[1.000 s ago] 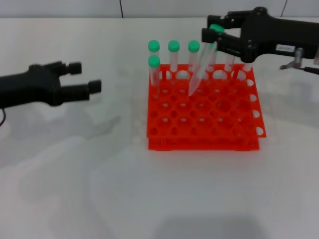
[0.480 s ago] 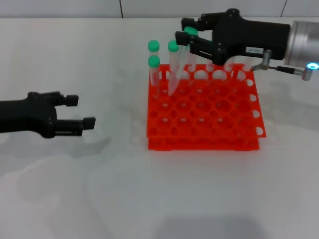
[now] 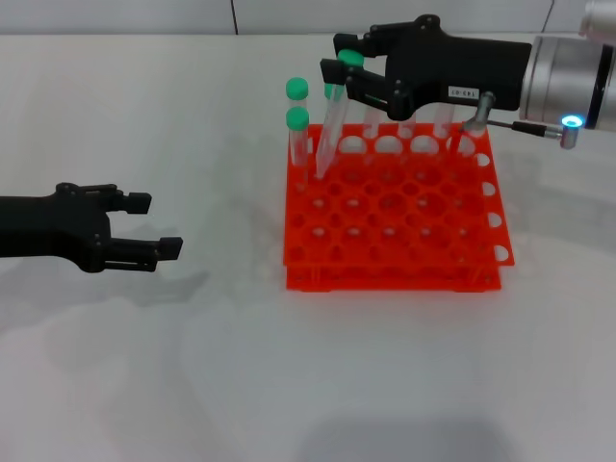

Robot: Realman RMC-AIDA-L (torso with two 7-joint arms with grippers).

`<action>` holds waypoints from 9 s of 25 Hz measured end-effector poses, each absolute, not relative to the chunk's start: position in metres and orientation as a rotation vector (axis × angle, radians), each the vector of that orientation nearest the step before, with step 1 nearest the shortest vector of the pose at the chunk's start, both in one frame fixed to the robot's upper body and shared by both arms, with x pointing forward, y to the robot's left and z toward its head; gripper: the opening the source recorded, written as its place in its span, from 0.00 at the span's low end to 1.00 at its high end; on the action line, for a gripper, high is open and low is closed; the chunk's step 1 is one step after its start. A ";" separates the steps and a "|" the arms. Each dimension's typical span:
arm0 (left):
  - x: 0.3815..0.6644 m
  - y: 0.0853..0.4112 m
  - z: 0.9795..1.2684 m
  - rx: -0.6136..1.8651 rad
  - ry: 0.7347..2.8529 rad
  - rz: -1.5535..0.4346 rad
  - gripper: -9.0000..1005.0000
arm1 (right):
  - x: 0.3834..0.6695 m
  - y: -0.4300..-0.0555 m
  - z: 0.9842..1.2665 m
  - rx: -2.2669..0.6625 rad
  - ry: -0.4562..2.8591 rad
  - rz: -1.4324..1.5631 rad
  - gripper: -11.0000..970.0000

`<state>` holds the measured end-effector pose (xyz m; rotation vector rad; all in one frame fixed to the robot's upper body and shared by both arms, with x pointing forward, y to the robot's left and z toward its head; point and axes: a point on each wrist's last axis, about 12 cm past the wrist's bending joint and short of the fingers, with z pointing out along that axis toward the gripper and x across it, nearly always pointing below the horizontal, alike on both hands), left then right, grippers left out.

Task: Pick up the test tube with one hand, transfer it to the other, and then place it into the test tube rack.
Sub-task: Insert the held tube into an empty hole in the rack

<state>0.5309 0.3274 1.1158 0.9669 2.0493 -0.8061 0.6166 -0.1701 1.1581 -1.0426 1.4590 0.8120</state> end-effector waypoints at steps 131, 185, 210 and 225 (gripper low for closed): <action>0.550 0.299 1.112 1.103 2.083 -0.821 0.86 | 0.626 -0.156 1.123 -1.070 1.460 0.639 0.30; 0.544 0.294 1.109 1.124 2.072 -0.861 0.86 | 0.628 -0.148 1.119 -1.055 1.528 0.647 0.28; 0.546 0.293 1.110 1.129 2.068 -0.860 0.86 | 0.631 -0.149 1.121 -1.019 1.558 0.667 0.28; 0.546 0.293 1.110 1.129 2.068 -0.860 0.86 | 0.630 -0.150 1.120 -1.011 1.561 0.669 0.28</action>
